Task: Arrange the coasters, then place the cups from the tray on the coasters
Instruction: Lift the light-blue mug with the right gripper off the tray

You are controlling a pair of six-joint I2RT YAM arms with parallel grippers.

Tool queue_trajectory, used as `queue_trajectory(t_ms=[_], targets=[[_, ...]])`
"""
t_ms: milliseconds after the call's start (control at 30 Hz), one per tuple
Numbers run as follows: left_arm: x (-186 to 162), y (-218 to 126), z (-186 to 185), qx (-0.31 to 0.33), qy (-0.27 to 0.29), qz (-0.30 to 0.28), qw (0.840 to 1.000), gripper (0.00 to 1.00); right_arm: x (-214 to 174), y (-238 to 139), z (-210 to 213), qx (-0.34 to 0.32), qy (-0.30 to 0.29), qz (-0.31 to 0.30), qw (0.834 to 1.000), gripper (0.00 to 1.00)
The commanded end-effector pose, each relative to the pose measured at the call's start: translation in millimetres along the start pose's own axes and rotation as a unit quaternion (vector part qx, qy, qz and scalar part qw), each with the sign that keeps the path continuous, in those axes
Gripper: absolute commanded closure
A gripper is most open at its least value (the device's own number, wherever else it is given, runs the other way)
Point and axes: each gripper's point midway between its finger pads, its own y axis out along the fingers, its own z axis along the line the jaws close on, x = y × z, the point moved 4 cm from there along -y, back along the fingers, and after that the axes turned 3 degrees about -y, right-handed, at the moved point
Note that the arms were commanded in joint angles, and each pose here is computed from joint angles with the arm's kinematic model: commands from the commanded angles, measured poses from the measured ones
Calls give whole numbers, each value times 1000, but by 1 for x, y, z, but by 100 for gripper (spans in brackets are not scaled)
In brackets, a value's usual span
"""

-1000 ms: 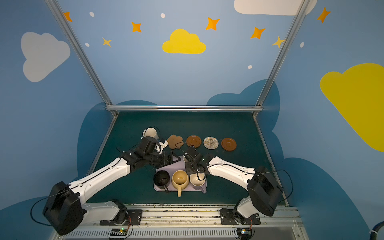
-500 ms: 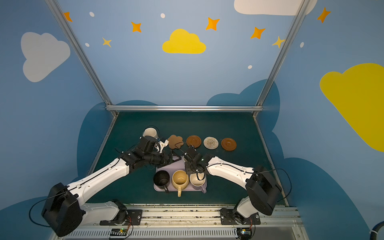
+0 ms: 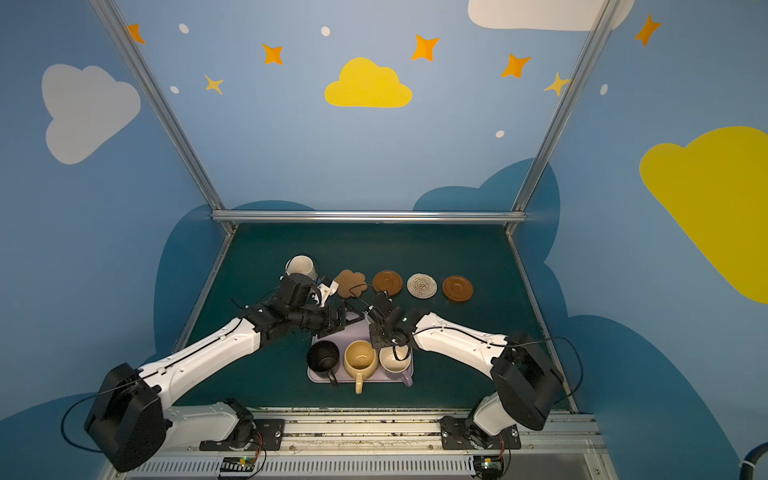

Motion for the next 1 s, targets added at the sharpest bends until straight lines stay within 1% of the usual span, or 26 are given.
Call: queue_trajectory(t_ms=[0,133,267,400,500,633,967], targets=[[4,-7,-5,-11,5,-22,1000,0,12,-14,12,28,2,-30,999,100],[5,-11,-8,-14,6,-30,999,0,17,-22,10,25,0,-47,999,100],[6,-12,-9,-15,6,-33,999,0,19,-25,9,23,0,-52,998,100],[8,-15,-12,7,19,-44,999,0,21,-30,9,24,3,-60,998,100],[11,-16,-16,-9,20,-51,998,0,21,-32,7,22,5,-66,998,100],[12,-14,-22,-27,10,-46,999,0,23,-37,7,22,3,-68,997,100],[20,-21,-37,-66,-3,-73,995,0,33,-55,10,24,-10,-74,997,100]])
